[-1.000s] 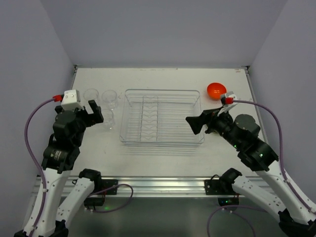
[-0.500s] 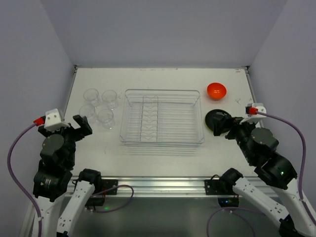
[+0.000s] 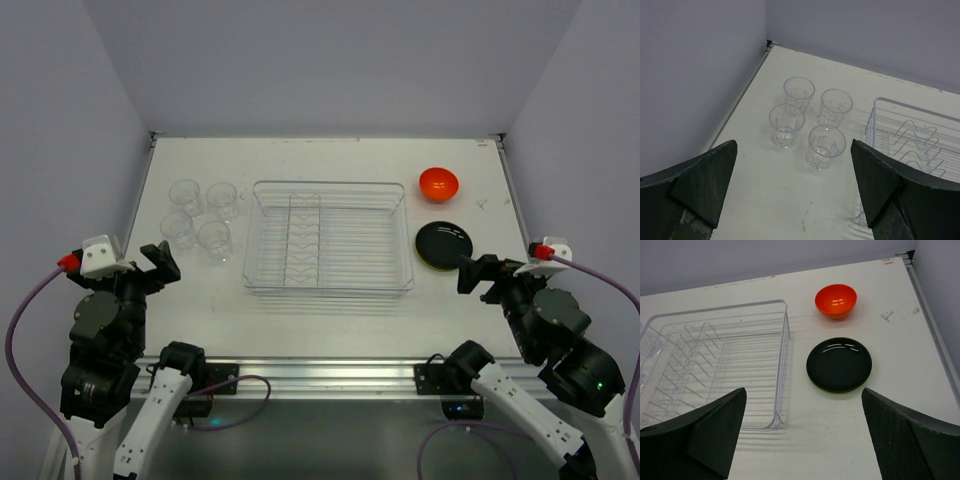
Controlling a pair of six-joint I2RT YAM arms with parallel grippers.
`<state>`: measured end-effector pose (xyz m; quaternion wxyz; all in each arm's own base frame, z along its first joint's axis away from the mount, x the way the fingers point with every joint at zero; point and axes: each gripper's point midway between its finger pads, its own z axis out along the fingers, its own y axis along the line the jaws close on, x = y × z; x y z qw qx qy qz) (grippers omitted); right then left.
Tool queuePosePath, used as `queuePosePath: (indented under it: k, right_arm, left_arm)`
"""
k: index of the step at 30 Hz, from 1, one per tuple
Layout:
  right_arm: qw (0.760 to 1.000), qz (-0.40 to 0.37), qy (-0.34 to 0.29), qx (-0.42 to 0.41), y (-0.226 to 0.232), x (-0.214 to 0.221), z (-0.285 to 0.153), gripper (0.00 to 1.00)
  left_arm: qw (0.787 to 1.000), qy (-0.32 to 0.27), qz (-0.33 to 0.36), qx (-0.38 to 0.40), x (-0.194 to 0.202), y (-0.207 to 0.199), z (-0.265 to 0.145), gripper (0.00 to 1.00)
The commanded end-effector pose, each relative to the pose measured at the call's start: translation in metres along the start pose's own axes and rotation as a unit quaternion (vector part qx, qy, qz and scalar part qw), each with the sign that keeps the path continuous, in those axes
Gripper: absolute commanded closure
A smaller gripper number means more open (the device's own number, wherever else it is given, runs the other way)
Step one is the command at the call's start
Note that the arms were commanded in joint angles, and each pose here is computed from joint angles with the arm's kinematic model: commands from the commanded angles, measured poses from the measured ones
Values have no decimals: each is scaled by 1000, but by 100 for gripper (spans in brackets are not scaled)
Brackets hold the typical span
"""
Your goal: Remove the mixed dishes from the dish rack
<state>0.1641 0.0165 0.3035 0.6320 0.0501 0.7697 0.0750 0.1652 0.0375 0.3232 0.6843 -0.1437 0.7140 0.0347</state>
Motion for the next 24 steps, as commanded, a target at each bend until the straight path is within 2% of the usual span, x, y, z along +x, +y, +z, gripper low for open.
queuePosePath:
  k: [1,6,24]
  right_arm:
    - [999,5,-25,25,-15,-12,-10,1]
    - [999,3,-29,36,-19,-16,-10,1]
    - [999,13,-34,36,-14,-18,-4,1]
  left_arm:
    - [1000,-13,15,24,-10,-6,-4,0]
    - [998,-7,24,51,-8,-15,-3,0]
    - [998,-4,29,52,-7,-17,0,0]
